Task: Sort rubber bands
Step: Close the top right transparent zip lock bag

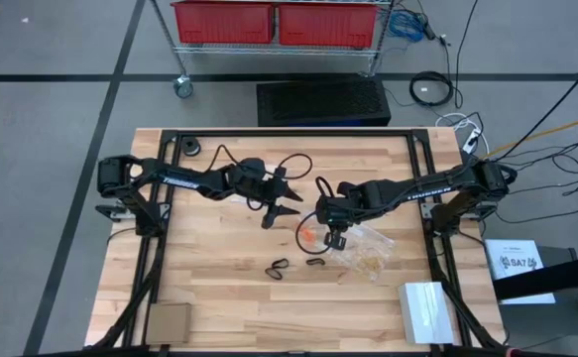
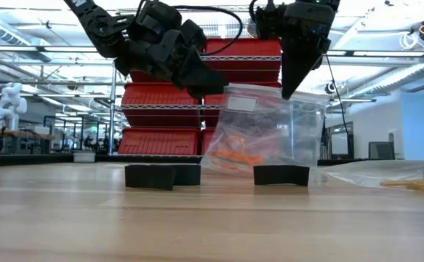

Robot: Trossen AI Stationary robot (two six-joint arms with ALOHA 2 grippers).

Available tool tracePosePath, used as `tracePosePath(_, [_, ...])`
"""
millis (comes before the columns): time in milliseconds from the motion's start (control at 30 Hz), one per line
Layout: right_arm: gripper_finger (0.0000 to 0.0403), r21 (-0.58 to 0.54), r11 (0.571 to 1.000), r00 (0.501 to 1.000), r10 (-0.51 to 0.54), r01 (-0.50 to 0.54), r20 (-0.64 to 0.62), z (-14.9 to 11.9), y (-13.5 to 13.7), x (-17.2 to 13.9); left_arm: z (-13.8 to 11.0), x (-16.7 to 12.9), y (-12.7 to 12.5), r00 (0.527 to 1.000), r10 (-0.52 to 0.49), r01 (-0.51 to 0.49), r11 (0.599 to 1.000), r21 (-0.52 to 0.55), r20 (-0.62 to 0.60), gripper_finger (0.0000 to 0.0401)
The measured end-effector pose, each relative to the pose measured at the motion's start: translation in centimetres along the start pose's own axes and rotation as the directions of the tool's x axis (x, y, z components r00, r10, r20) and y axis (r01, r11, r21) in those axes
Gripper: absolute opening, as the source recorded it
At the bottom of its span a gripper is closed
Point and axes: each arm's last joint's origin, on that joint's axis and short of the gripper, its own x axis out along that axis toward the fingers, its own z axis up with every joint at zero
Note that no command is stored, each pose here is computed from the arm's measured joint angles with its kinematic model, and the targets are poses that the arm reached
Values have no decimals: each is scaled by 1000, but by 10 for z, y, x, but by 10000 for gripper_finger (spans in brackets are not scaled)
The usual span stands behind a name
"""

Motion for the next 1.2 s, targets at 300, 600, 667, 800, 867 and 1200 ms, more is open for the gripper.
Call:
tracePosePath(300, [9,-8,1000,1000,1,-1,3,1,0,-1,0,6,-9,1000,-30,30,999,13,6,151])
tracePosePath(600, [9,-43,999,996,11,-8,86,18,3,-23,1,6,-8,1000,-17,16,1000,9,17,9])
tracePosePath(667, [9,-46,999,996,13,-9,92,20,3,-27,1,5,-5,1000,9,-9,1000,-7,10,8])
tracePosePath(800, [9,-38,999,996,5,-1,93,20,2,-28,1,3,1,999,30,-29,999,-18,16,4])
tracePosePath(867, [9,-31,999,997,-7,10,74,18,1,-28,0,2,2,999,35,-35,999,-19,16,4])
tracePosePath(1200, [9,21,996,993,-87,89,-73,3,-5,-29,-1,-1,7,999,51,-51,998,-29,5,3])
